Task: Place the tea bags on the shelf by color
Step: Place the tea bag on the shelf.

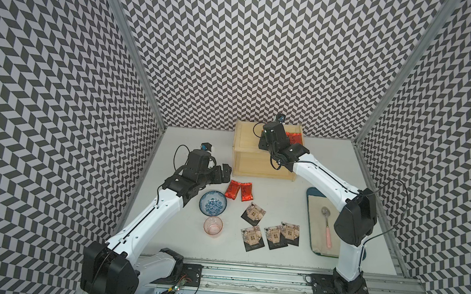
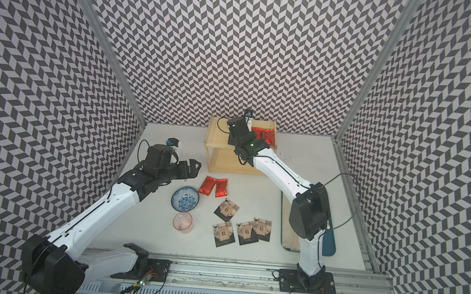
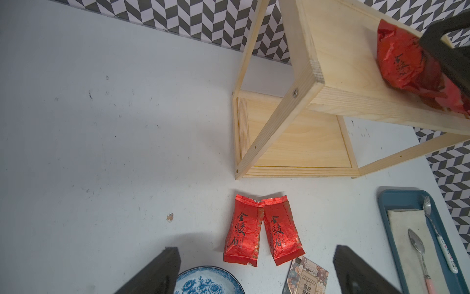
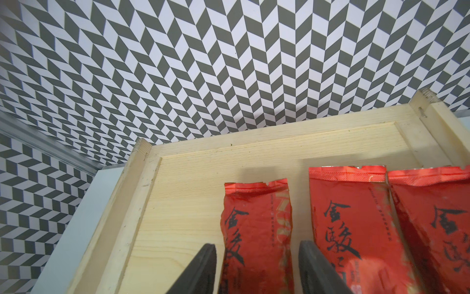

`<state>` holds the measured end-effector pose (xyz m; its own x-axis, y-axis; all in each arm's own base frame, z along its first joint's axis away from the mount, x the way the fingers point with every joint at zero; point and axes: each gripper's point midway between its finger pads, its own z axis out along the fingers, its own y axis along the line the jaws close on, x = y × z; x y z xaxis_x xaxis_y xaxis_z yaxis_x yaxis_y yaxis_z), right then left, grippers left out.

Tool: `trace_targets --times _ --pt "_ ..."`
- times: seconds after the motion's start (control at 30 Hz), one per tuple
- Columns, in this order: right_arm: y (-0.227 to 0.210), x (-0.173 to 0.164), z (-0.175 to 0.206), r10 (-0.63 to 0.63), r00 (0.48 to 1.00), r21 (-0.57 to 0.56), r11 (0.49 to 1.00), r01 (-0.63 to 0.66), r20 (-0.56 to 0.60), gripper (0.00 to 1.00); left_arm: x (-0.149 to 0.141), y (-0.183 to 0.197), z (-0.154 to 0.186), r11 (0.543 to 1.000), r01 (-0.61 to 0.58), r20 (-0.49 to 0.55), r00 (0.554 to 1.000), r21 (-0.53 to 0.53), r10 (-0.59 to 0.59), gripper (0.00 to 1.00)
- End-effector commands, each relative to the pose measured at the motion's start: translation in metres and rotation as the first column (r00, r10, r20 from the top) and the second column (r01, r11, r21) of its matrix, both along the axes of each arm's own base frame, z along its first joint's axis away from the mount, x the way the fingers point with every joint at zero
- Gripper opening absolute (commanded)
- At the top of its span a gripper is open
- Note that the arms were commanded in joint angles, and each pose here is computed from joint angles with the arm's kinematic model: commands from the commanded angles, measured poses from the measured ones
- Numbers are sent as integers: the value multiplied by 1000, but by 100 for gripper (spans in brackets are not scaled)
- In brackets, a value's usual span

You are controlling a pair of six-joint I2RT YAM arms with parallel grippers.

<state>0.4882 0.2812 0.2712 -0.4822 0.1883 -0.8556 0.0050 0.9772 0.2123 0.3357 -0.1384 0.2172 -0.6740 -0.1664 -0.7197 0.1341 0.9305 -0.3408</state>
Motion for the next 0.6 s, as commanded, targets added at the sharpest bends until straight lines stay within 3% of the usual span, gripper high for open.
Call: trace_targets --times 0.0,0.27,0.4,0.57 --pt "-5 2 13 -12 999 -16 1000 13 32 57 -2 1 2 1000 7 15 1000 3 -7 99" --pt "3 4 34 78 994 -99 993 -70 80 70 -2 2 3 1000 6 17 1000 2 -6 99" --pt "2 10 29 90 992 -180 981 -74 83 80 -2 3 3 1000 4 18 1000 4 -4 99" --pt "-2 21 17 67 995 -290 956 -44 70 85 -2 3 3 1000 3 18 1000 5 -3 99"
